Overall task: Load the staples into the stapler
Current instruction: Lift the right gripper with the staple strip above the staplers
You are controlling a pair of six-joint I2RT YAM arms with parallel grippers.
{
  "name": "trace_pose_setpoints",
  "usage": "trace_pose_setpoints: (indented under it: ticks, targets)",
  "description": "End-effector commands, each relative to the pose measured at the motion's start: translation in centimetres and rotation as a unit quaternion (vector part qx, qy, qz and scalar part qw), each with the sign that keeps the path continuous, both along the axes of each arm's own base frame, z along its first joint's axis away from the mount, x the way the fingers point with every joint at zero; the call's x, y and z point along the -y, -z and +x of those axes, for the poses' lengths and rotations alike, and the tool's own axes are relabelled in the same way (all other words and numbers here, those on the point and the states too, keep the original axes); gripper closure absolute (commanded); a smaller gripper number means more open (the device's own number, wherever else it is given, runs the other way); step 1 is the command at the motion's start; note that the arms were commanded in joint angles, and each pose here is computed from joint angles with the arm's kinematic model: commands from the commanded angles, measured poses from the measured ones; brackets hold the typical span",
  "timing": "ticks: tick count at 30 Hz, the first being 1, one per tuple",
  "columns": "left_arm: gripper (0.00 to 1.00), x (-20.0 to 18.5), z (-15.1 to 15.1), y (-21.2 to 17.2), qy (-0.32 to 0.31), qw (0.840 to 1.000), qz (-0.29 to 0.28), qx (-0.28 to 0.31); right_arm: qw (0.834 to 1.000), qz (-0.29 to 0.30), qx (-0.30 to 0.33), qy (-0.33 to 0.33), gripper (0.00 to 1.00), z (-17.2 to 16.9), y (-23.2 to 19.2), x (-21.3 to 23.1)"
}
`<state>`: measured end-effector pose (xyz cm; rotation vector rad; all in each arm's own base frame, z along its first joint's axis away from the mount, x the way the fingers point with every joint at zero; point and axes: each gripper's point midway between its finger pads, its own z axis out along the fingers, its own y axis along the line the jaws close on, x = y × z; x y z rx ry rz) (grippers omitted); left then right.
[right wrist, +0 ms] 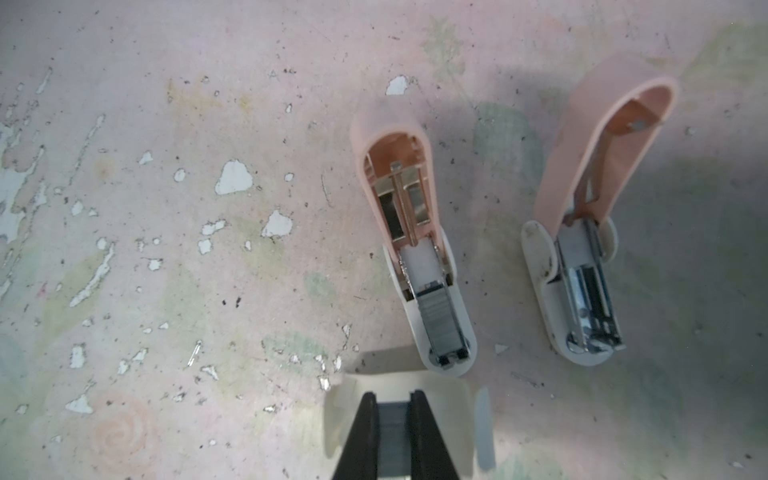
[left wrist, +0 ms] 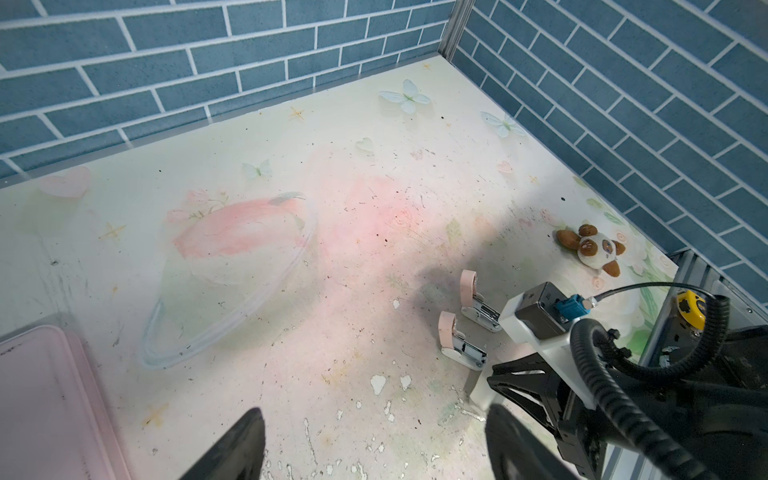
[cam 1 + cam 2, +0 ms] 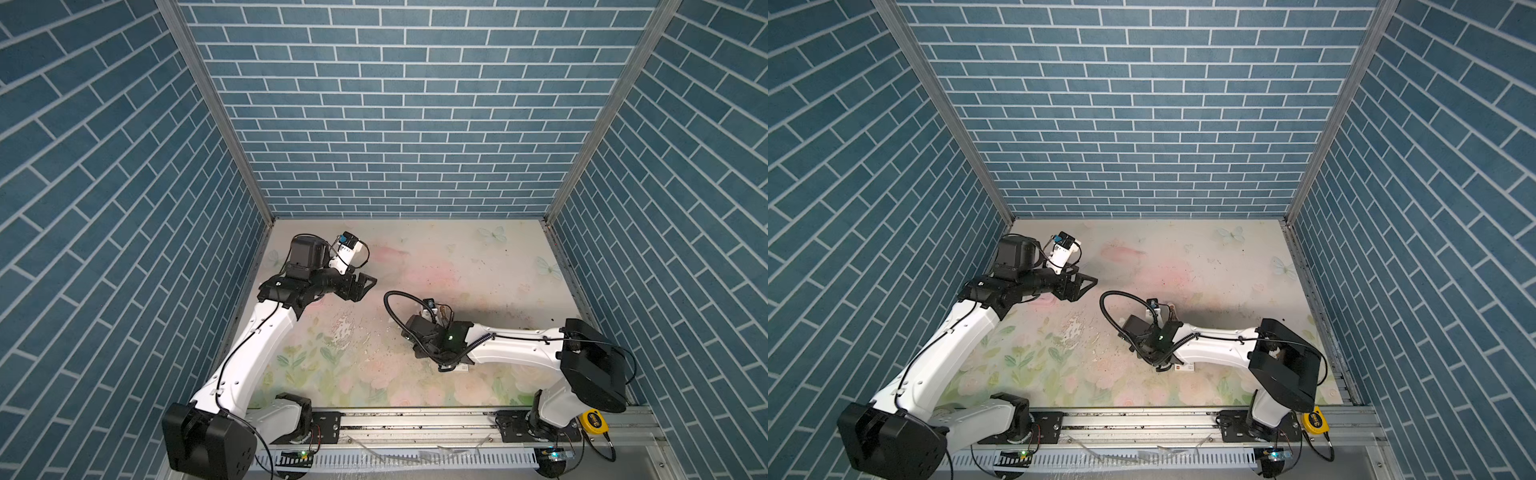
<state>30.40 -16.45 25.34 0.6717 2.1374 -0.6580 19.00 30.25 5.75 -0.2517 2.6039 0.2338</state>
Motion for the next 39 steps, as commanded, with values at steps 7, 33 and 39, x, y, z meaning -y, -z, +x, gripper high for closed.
trace_pose_setpoints:
  ticks: [7,33,39]
  targets:
    - [0.15,-0.5,0.3,0.4,-0.011,1.000,0.004,-0.005,0.999,0.044,0.027,-0.016,1.00,0.6,-1.6,-0.9]
    - [0.16,0.6,-1.5,-2.9,0.084,0.996,0.025,-0.014,0.988,0.069,0.119,-0.075,1.00,4.4,-4.6,5.5]
    - [0.16,0.6,-1.3,-1.9,0.085,0.996,0.028,-0.021,0.986,0.059,0.123,-0.094,1.00,4.6,-4.2,6.2]
